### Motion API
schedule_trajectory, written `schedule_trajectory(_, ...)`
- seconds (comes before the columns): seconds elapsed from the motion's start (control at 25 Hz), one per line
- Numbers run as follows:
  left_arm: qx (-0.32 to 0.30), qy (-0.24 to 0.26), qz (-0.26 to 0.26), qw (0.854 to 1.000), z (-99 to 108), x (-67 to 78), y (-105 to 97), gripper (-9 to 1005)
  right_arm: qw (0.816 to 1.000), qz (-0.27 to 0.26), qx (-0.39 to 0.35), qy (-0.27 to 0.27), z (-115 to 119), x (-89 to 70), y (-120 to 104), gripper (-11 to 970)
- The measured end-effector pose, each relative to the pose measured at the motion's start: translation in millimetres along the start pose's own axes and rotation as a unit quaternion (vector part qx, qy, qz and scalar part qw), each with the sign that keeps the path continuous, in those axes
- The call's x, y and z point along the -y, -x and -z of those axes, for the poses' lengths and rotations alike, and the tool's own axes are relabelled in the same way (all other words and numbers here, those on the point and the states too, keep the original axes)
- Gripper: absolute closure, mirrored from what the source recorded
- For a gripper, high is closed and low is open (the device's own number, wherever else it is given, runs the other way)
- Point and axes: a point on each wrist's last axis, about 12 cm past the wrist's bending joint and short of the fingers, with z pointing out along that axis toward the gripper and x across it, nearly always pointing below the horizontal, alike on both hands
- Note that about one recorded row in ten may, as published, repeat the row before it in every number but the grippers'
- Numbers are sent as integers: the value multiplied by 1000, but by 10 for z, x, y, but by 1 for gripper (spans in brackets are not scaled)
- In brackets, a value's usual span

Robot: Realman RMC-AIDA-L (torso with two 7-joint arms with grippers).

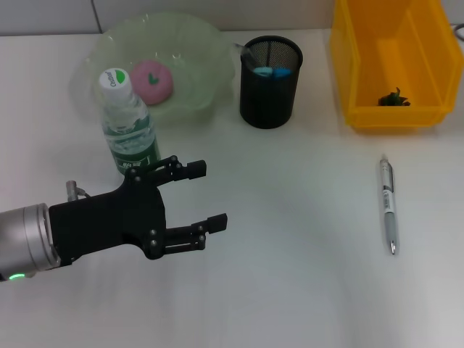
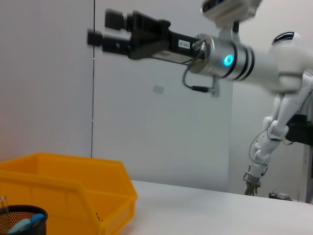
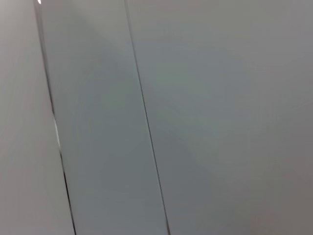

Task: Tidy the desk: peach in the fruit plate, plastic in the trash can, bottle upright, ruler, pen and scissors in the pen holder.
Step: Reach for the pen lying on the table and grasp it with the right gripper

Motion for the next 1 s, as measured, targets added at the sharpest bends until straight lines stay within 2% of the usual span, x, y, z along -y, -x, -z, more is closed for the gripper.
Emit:
schedule_trajectory(0.08,0,0,0,1000,-1,0,0,187,997,-14,-76,-23,62,-16,127,204)
schedule_trajectory(0.12,0,0,0,1000,-1,0,0,187,997,-14,-76,-23,62,-16,127,196)
schedule_trajectory(0.16,0,-1,0,1000,-6,0,0,187,985,-49,-157,-56,129,-13,237,189)
schedule_trajectory(0.2,0,-1,0,1000,-6,0,0,187,985,-49,-157,-56,129,-13,237,181)
schedule_trajectory(0.32,1,-2,-1,1000,-17,-1,2,187,955,-105,-259,-102,227,-17,353,157)
schedule_trajectory(0.36,0,-3,-1,1000,-24,-4,4,187,933,-121,-314,-125,262,-60,399,158)
schedule_trajectory(0.4,0,-3,-1,1000,-24,-4,4,187,933,-121,-314,-125,262,-60,399,158)
schedule_trajectory(0.44,0,-3,-1,1000,-24,-4,4,187,922,-122,-339,-140,280,-70,395,159)
schedule_trajectory(0.48,-1,-3,-2,1000,-29,-9,6,187,896,-126,-389,-173,305,-80,371,160)
schedule_trajectory(0.52,-1,-3,-2,1000,-29,-9,6,187,896,-126,-389,-173,305,-80,371,160)
schedule_trajectory(0.56,-1,-3,-2,1000,-32,-12,7,187,874,-136,-427,-190,288,-80,306,161)
schedule_trajectory(0.6,-1,-3,-2,1000,-32,-12,7,187,874,-136,-427,-190,288,-80,306,161)
schedule_trajectory(0.72,-2,-3,-2,1000,-36,-15,7,187,844,-156,-470,-207,238,-48,128,161)
schedule_trajectory(0.76,-2,-3,-3,1000,-38,-15,8,187,832,-173,-483,-212,217,-5,0,161)
schedule_trajectory(0.8,-2,-3,-2,1000,-38,-16,8,188,832,-173,-483,-212,217,-5,0,162)
schedule_trajectory(0.88,-2,-3,-1,1000,-39,-15,4,188,818,-202,-495,-214,183,81,-196,162)
schedule_trajectory(1.0,-2,-3,0,1000,-38,-12,0,188,812,-217,-497,-217,142,143,-315,162)
